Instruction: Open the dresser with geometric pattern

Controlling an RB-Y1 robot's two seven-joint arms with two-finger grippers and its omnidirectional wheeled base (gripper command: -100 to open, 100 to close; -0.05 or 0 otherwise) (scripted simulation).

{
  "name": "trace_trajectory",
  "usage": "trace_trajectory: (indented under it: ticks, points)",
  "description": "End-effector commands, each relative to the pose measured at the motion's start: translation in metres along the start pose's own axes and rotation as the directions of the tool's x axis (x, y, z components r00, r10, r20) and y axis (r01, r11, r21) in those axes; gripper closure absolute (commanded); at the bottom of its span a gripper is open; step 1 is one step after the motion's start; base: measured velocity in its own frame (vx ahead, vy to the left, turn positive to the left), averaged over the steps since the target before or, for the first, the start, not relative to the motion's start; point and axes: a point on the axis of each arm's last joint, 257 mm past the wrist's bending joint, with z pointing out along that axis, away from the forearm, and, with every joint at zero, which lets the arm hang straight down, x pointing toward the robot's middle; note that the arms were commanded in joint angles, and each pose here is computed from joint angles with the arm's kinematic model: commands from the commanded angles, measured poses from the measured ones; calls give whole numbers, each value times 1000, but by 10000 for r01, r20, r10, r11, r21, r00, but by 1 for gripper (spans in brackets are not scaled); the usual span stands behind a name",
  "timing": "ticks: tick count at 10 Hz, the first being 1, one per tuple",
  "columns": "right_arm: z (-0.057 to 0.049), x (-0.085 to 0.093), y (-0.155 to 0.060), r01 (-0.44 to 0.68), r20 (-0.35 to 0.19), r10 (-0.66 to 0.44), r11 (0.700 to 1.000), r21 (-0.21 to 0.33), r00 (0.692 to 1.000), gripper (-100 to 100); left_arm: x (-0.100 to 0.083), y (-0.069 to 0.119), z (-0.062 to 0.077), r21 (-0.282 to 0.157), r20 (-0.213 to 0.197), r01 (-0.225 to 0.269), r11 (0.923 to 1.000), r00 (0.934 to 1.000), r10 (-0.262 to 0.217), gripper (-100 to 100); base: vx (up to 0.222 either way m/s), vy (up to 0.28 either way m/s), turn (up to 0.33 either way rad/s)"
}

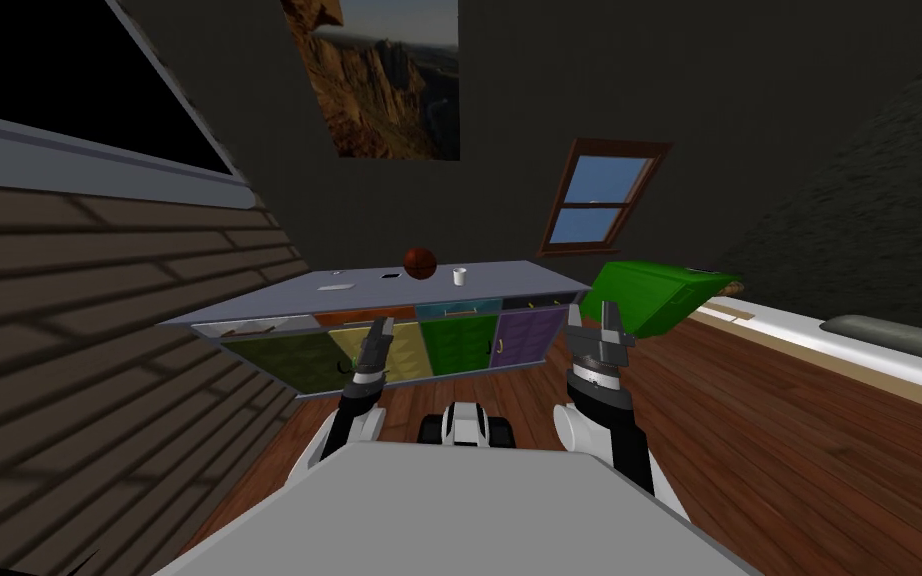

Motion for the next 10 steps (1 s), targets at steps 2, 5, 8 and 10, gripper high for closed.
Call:
trace_trajectory:
  ticks: [2, 5, 8, 10]
  points:
    - [0, 0, 0, 0, 0, 0, 10000, -1, 10000, 0, 2, 21, -18, -257, 61, 92, 9996, 9999, -90, -100, 79, -70, 11]
    - [0, 0, 0, 0, 0, 0, 10000, 0, 10000, 0, 4, 37, -32, -456, 123, 159, 9988, 9998, -154, -100, 77, -75, 11]
    - [0, 0, 0, 0, 0, 0, 10000, -1, 10000, 0, 5, 52, -48, -677, 190, 227, 9974, 9996, -215, -100, 83, -79, 10]
    - [0, 0, 0, 0, 0, 0, 10000, 0, 10000, 0, 5, 63, -60, -839, 236, 271, 9961, 9994, -252, -100, 82, -76, 10]
